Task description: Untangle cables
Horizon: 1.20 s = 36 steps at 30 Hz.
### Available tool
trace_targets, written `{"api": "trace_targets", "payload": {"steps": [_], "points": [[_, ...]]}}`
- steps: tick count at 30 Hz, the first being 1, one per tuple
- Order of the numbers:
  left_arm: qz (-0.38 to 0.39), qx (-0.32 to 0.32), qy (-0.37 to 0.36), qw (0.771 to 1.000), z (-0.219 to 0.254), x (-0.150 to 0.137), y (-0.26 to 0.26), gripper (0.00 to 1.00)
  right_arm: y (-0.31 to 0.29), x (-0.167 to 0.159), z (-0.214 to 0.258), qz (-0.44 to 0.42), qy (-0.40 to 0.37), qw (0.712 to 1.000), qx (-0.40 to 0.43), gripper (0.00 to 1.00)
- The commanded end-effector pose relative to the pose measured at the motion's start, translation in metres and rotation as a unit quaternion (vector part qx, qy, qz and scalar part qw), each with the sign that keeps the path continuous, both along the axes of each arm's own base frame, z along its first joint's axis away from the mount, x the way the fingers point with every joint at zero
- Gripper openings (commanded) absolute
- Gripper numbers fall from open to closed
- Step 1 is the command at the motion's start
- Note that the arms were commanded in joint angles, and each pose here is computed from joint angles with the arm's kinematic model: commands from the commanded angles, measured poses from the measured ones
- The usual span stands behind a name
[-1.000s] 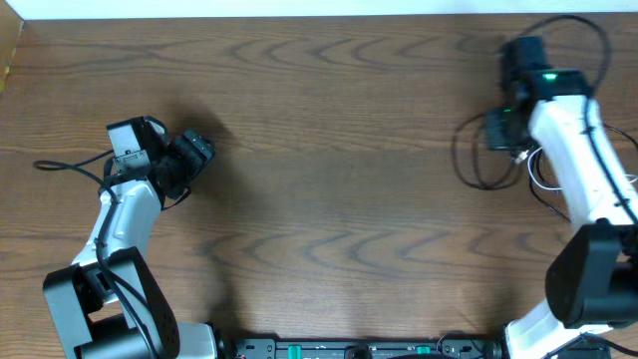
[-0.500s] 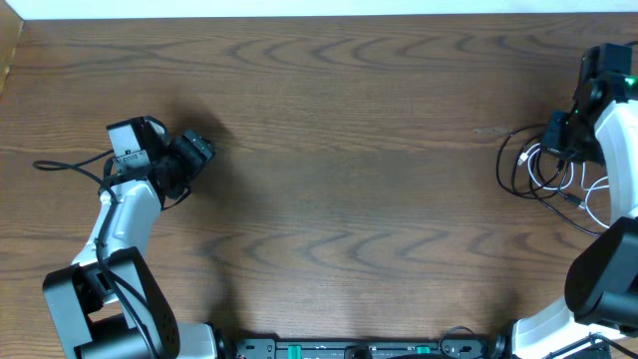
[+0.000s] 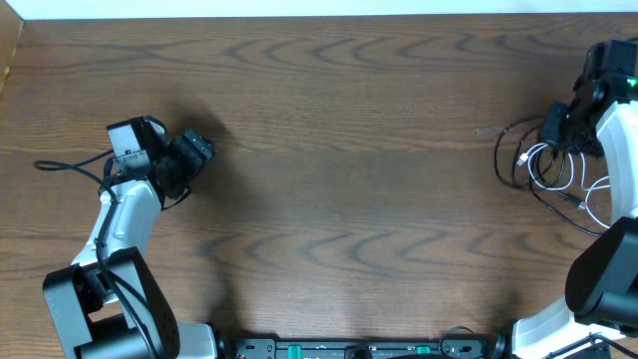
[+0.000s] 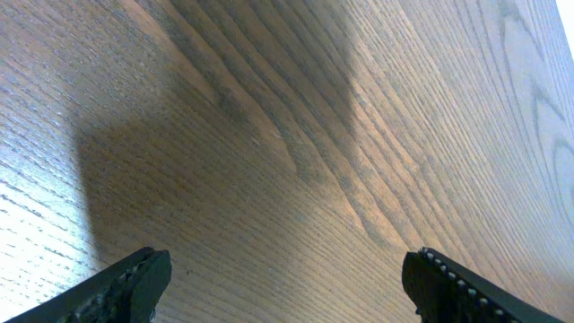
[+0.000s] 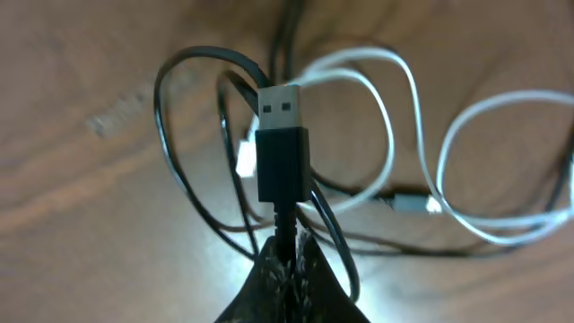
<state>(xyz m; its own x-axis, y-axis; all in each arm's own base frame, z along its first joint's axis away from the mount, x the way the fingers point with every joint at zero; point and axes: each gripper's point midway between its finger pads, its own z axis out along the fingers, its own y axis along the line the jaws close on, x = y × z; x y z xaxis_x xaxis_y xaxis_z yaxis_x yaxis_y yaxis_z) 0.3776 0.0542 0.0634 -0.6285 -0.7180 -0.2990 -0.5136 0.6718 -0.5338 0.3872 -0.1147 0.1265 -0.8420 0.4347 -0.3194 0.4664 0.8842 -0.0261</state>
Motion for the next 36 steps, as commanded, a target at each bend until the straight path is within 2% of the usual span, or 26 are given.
{"api": "trace_targets", "payload": {"steps": [1,7,12,15,23,36], "points": [[-0.001,0.010,-0.005,1.000,0.004,0.000,0.003,0.88,0.001,0.011,0.005,-0.001,-0.040,0.999,0.004,0.01],[-0.001,0.010,-0.005,1.000,0.003,0.000,0.003,0.88,-0.007,0.037,-0.006,0.003,-0.104,0.994,-0.016,0.01],[0.000,0.010,-0.005,1.000,0.003,0.000,0.003,0.88,-0.021,0.039,-0.008,-0.013,-0.119,0.993,-0.022,0.01],[-0.001,0.010,-0.005,1.000,0.003,0.000,0.003,0.88,-0.036,0.034,-0.008,-0.034,-0.119,0.992,-0.022,0.01],[-0.001,0.010,-0.005,1.000,0.003,0.000,0.003,0.88,-0.080,0.002,-0.015,-0.166,-0.110,0.980,0.016,0.01],[-0.001,0.010,-0.005,1.000,0.003,0.000,0.003,0.88,-0.105,-0.030,-0.023,-0.211,-0.083,0.973,0.040,0.01]]}}
